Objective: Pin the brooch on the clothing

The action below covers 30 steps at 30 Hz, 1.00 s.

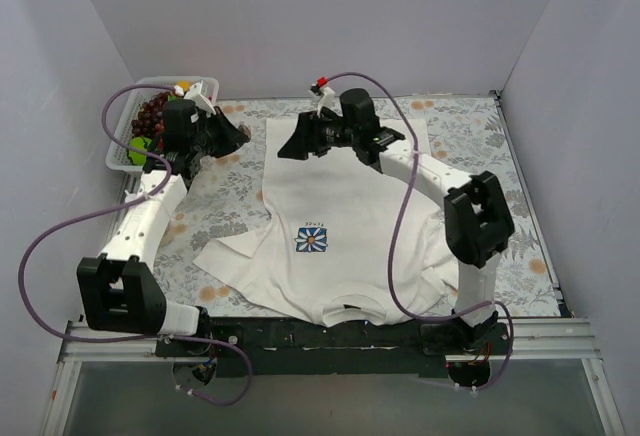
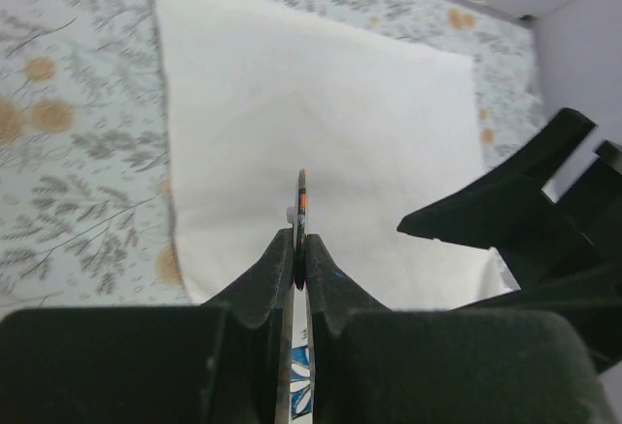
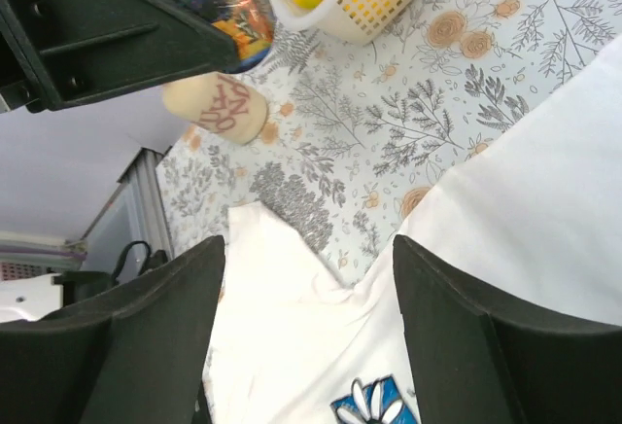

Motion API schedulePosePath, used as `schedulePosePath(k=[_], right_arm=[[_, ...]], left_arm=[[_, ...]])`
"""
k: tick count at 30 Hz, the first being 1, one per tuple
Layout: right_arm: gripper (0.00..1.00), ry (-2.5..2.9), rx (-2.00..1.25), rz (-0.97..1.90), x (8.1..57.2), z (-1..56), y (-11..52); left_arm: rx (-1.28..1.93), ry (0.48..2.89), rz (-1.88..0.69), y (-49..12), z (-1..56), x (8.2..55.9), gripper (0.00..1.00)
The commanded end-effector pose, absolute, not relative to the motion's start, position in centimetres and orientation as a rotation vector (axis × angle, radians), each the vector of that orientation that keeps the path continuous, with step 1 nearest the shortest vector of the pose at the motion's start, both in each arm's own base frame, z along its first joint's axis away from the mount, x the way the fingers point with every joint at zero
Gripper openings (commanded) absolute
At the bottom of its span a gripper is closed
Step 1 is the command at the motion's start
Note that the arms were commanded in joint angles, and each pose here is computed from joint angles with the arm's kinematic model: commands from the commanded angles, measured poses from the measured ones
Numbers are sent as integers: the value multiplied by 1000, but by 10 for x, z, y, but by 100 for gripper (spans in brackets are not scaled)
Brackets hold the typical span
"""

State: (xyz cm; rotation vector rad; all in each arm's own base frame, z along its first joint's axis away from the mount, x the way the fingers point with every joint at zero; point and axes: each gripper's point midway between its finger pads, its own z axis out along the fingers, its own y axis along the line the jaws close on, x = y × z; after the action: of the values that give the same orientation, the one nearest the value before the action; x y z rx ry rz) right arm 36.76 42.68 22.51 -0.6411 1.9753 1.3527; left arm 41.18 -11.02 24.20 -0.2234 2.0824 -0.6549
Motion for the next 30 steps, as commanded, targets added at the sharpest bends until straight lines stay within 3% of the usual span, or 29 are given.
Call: schedulePosePath(k=[1,10,20,22,26,30], right_arm=[[83,1729,-723,1411,341,290,390],[82,1597,-722,1484,288,330,350],[62,1596,-634,1425,281,331,313],[50,1582,-635,1436,280,334,311],[36,1573,-654,1472,278,335,314],[36,1573,-670,1510,276,333,317]], left_arm=[[55,1909,-885,-148,292,378,0],[477,1725,-1149,-244,317,311,0],[616,1690,-1243,-287,318,291,0],[616,1680,-1241,-286,321,290,0],[619,1671,-1239,-286,324,290,0],[617,1678,-1228,-285,321,290,0]])
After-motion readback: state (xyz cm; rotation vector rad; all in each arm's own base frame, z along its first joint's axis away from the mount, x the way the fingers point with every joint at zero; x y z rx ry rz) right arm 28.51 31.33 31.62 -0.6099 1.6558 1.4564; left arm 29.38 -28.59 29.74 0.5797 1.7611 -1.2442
